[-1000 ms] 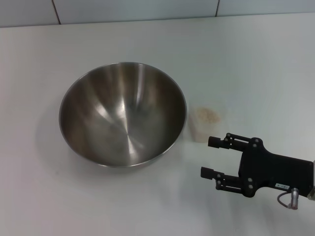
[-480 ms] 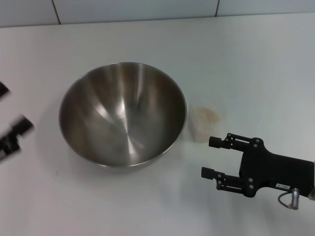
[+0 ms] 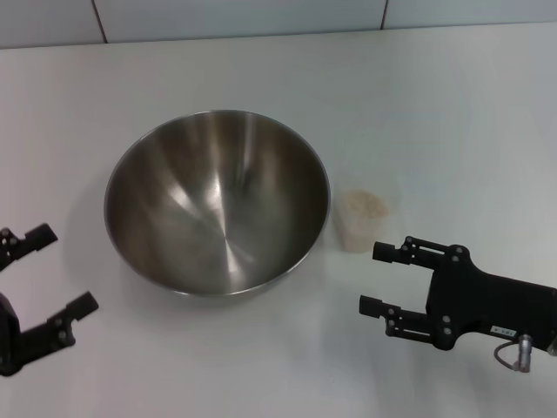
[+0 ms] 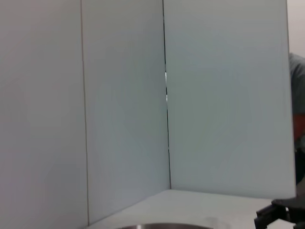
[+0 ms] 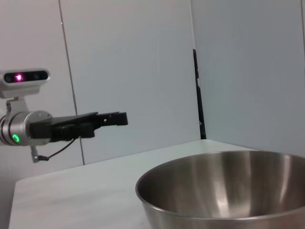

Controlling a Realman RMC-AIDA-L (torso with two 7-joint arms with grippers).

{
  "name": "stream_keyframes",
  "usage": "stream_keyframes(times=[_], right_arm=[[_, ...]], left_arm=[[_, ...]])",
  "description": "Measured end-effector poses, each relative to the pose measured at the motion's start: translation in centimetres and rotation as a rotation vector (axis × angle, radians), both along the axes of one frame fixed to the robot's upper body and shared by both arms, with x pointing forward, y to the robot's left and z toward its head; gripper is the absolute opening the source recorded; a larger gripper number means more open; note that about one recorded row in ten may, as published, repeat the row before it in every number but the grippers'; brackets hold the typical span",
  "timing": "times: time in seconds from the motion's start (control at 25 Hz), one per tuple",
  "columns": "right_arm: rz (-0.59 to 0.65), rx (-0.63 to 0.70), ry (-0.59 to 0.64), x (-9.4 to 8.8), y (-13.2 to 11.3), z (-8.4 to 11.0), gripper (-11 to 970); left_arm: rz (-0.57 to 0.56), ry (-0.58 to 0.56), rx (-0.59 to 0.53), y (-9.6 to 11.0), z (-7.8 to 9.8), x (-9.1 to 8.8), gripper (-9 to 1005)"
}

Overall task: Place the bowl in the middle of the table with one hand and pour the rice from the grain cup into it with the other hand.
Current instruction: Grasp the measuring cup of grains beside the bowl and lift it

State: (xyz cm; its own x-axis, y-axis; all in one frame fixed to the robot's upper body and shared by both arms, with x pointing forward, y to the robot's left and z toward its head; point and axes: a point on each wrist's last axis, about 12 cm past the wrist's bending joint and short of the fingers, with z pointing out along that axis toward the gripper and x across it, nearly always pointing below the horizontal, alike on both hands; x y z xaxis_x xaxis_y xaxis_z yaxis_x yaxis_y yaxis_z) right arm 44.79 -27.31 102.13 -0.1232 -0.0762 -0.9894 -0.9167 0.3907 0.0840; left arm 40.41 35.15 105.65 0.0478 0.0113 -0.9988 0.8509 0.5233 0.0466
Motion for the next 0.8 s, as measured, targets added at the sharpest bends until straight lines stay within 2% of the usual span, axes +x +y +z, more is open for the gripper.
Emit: stream_keyframes(times=[0.32,0.36,0.8], right_arm=[[-0.005,0.000,0.000,0.0,-0.1,0.0,703],[-0.005,-0.001,0.000,0.0,-0.1,0.0,703],[-0.012,-0.010,0.002,0.1,-0.2,-0.1,704]], left_arm=[[-0.011,0.000,0.032,0.0,-0.5,-0.4,863],[-0.018,0.027,0.071,-0.1,-1.2,-0.5,863],[-0.011,0.028,0.091,-0.4,-1.5,-0.2,863]])
